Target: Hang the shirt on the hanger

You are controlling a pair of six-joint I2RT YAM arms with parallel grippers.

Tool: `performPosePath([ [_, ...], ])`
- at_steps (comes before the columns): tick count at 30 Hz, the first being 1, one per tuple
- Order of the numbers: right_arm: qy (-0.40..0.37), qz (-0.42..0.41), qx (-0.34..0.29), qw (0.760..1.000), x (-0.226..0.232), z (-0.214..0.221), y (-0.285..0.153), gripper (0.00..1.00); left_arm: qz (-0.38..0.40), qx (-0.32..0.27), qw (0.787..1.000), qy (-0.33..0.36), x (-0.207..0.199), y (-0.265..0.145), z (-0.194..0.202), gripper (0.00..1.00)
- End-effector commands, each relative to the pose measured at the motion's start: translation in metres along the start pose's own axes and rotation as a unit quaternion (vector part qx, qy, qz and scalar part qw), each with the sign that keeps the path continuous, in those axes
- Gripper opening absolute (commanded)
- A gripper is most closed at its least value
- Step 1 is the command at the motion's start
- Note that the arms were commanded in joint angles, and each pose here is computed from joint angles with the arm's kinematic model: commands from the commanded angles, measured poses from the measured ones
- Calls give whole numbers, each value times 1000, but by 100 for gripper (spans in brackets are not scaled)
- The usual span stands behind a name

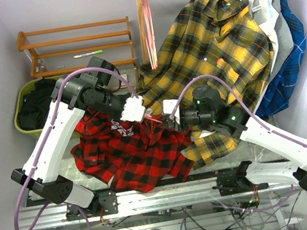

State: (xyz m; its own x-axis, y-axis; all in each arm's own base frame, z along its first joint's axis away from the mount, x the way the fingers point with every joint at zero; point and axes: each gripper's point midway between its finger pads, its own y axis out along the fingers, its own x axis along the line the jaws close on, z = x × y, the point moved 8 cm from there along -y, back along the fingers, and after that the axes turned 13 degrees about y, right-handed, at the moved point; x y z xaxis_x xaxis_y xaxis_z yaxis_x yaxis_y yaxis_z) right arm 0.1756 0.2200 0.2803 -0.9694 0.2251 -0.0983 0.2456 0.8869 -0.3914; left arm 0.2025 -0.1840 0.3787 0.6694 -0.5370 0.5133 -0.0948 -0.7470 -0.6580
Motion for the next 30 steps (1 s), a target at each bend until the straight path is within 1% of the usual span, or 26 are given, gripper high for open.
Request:
performPosePath([
  [1,-33,1,-104,994,-5,-50,-3,22,-2,-22,1000,16,4,4,-5,7],
  [4,-33,-2,-113,993,-5,-54,-3,22,-1,-22,1000,15,5,5,-4,7],
  [7,-31,-4,-107,994,-6,-51,0,23,-3,-22,1000,16,6,4,-5,7],
  [11,-19,-14,-93,995,-6,-43,9,32,-5,-23,1000,16,7,3,-6,7],
  [13,-14,-17,-93,995,-7,-41,13,33,-6,-26,1000,16,8,3,-7,7],
  [14,-12,-17,-94,995,-7,-40,15,27,-7,-26,999,17,8,3,-7,7],
  [15,-10,-14,-96,995,-8,-40,17,11,-6,-27,999,17,8,3,-7,7],
  [16,-1,-5,-96,995,-11,-39,19,0,-6,-26,1000,16,8,3,-7,7],
  [18,20,21,-96,995,-14,-39,19,0,-4,-19,1000,15,7,3,-5,7],
  [19,36,48,-99,993,-18,-39,16,0,-4,-12,1000,15,7,3,-3,9],
  [21,64,91,-114,987,-19,-36,7,0,-5,5,1000,7,7,2,0,19],
  [23,81,133,-128,979,-18,-25,-4,0,-20,28,999,-14,10,0,5,33],
  [24,87,149,-136,976,-17,-22,-10,0,-31,38,999,-23,12,-2,6,48],
  [25,91,156,-142,973,-14,-19,-15,0,-40,47,998,-29,14,-4,8,73],
  [26,96,161,-146,971,-12,-16,-20,0,-47,51,997,-37,15,-7,10,93],
  [27,98,166,-146,970,-10,-12,-23,0,-51,53,996,-41,15,-10,10,100],
  [30,109,177,-134,969,-8,-1,-26,0,-60,52,996,-49,15,-16,9,98],
])
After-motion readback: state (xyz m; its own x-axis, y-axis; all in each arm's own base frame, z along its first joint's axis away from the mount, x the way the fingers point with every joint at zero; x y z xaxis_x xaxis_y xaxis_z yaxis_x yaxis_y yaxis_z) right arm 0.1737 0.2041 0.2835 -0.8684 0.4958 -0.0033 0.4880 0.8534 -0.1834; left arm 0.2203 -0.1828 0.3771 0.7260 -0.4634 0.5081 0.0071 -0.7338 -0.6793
